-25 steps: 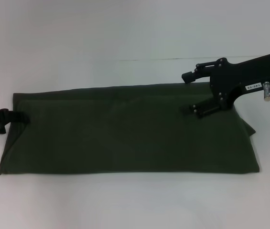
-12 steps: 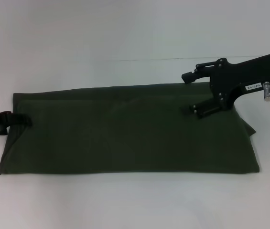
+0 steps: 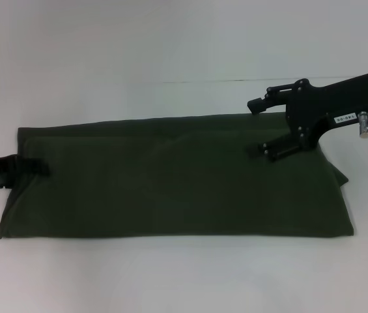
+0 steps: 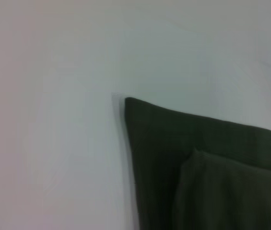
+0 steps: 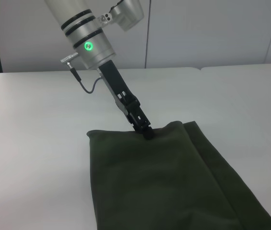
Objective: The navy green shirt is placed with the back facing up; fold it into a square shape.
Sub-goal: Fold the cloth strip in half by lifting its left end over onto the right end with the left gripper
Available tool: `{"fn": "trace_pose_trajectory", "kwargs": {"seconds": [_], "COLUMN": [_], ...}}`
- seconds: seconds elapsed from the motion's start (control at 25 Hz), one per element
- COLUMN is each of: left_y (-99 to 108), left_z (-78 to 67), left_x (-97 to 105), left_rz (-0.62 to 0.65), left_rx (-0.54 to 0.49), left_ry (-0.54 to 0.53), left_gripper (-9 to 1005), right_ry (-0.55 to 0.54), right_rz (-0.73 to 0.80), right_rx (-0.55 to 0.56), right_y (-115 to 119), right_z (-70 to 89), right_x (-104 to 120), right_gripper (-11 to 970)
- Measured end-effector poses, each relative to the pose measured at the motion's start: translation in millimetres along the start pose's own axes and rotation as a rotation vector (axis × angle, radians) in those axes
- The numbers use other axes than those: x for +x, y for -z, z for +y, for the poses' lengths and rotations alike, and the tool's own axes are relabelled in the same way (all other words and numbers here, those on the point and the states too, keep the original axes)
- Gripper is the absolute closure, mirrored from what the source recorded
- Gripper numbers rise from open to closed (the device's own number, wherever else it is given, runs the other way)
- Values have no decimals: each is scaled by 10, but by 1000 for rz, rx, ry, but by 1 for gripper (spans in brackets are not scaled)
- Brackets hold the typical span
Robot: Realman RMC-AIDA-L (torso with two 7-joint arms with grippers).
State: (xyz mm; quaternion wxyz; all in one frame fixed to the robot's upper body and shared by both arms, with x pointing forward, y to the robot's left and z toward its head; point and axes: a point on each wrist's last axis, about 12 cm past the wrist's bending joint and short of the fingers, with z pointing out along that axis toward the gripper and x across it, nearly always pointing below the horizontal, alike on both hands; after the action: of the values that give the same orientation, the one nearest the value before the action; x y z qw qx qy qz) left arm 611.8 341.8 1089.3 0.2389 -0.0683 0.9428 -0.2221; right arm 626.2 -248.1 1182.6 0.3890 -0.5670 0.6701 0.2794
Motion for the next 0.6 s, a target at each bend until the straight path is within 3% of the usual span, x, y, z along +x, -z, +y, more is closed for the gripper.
{"fn": "trace_pose_trajectory", "kwargs": {"seconds": [0.6], "left_y": [40], "left_z": [20], "left_x": [-22], "left_rz": [36], "left_rx": [-31], "left_ry": [6], "left_gripper": [121], "right_ry": [11], "right_rz": [3], "right_rx": [5], "right_y": [10], "right_z": [-10], "right_x": [-20], "right_gripper": [44]}}
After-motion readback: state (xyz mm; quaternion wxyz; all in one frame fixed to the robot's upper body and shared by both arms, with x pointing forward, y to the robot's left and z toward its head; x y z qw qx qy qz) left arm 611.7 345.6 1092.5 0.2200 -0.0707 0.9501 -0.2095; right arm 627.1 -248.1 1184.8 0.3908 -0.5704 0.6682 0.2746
